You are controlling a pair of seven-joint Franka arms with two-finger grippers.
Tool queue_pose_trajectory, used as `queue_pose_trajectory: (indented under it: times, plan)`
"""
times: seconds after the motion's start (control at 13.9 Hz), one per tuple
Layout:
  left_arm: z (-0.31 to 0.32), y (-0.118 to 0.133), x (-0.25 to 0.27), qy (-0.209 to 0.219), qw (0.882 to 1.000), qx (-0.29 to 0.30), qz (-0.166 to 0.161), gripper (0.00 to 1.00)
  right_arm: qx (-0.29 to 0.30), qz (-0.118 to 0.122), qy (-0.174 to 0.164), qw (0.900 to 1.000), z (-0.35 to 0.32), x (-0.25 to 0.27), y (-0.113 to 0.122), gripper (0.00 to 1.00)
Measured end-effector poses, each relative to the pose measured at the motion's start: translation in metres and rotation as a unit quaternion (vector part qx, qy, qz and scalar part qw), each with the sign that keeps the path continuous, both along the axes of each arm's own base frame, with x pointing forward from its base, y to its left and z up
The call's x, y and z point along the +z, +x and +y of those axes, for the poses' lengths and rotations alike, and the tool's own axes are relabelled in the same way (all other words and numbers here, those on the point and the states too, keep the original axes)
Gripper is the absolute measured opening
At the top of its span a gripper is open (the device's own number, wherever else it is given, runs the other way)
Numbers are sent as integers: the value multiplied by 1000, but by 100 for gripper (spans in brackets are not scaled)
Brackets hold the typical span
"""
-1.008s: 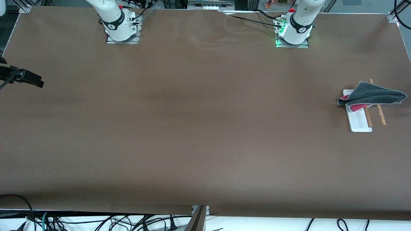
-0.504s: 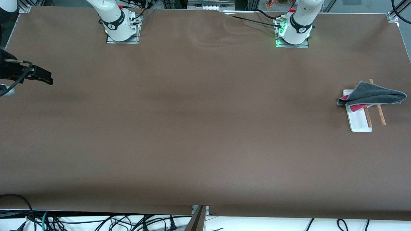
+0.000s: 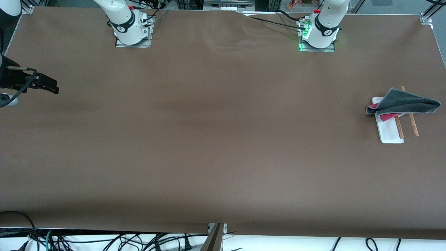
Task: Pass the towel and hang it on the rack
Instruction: 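Release the towel and raise the left gripper off the rack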
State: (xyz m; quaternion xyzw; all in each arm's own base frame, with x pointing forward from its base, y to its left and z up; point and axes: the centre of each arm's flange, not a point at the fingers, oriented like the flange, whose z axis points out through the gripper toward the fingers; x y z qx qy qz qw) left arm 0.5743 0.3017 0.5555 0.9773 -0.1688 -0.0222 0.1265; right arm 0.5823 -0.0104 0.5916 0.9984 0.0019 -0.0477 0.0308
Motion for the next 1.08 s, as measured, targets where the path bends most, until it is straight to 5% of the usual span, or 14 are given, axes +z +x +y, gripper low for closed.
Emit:
queue_pose_trajectory:
  times: [0.22, 0.58, 0.94, 1.08]
  plan:
    - [-96, 19, 29, 47, 994, 88, 43, 100, 2, -12, 0, 1000, 0, 0, 4, 100]
    - [-254, 41, 35, 98, 982, 146, 73, 100, 8, -19, 1, 1000, 1, -2, 8, 100]
    - [-308, 42, 35, 111, 976, 171, 77, 100, 8, -20, 1, 1000, 0, -2, 8, 100]
    - [-335, 41, 35, 119, 977, 167, 53, 100, 7, -20, 1, 1000, 0, -2, 8, 100]
